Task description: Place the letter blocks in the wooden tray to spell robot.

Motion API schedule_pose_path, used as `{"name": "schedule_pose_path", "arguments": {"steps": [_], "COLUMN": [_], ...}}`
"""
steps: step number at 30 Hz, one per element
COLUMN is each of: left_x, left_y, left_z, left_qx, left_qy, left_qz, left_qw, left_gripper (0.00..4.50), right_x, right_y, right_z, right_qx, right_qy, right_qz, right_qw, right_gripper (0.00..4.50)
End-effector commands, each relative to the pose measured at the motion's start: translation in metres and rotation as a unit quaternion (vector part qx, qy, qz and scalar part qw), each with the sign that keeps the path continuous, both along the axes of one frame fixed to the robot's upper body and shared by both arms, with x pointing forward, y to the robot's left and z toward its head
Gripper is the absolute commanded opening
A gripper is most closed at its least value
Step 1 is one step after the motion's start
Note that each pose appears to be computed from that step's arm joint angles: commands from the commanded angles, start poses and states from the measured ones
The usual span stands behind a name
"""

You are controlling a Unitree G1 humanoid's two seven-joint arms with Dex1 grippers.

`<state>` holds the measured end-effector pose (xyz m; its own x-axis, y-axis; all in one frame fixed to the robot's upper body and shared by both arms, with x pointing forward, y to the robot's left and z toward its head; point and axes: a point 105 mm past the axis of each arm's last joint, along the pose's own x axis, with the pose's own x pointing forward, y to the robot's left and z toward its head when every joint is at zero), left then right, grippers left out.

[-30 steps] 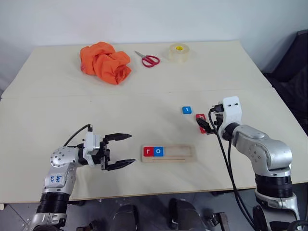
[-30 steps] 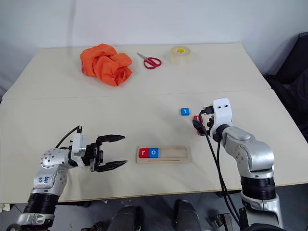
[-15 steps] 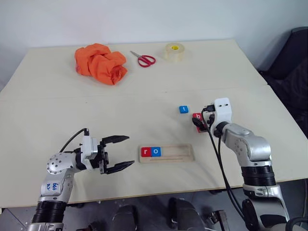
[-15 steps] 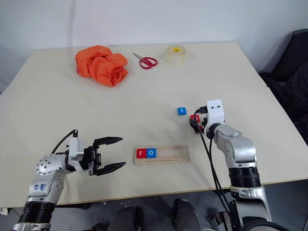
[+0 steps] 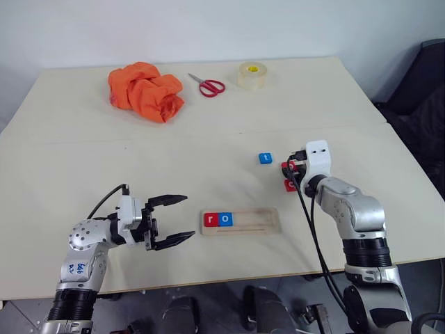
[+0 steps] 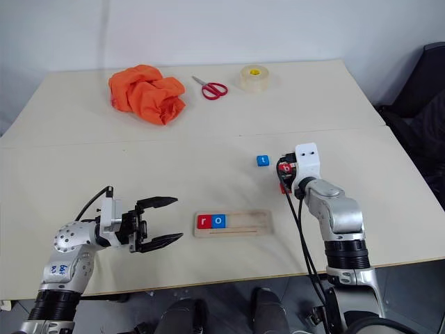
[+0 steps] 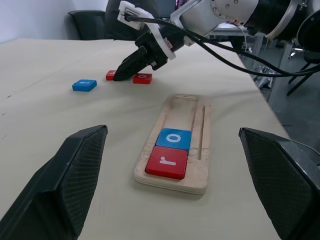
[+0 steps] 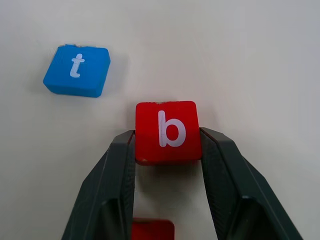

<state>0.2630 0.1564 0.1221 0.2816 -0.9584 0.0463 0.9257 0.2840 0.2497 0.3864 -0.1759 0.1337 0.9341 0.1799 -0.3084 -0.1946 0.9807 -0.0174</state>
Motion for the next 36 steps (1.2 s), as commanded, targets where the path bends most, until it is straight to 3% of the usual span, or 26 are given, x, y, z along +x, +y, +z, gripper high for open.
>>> {"name": "schedule_pose_path", "arguments": {"steps": [1, 6, 12, 23, 32, 36], "left_x": [-0.001, 0.003, 0.009, 0.013, 0.013, 0.014], "left_y": [-0.002, -0.002, -0.002, -0.005, -0.006, -0.008], "left_z": [0.004, 0.003, 0.004, 0.006, 0.005, 0.005], "left_qx": [-0.003, 0.003, 0.006, 0.007, 0.005, 0.003], "left_qy": [-0.013, -0.007, -0.006, -0.007, -0.006, -0.006], "left_qz": [-0.014, -0.023, -0.037, -0.053, -0.056, -0.057], "left_qw": [1.0, 1.0, 0.999, 0.999, 0.998, 0.998], "left_gripper": [4.5, 4.5, 4.5, 4.5, 4.5, 4.5], "right_x": [-0.018, -0.062, -0.102, -0.121, -0.124, -0.124], "right_y": [-0.005, -0.018, -0.022, -0.018, -0.023, -0.025], "right_z": [0.025, 0.024, 0.005, -0.012, -0.006, 0.01], "right_qx": [0.012, -0.005, -0.006, 0.016, 0.0, -0.051], "right_qy": [-0.047, -0.051, -0.004, 0.034, 0.019, 0.001], "right_qz": [-0.005, -0.006, -0.019, -0.037, -0.029, 0.056], "right_qw": [0.999, 0.999, 1.0, 0.999, 0.999, 0.997], "right_gripper": [1.46, 1.46, 1.46, 1.46, 4.48, 4.48]}}
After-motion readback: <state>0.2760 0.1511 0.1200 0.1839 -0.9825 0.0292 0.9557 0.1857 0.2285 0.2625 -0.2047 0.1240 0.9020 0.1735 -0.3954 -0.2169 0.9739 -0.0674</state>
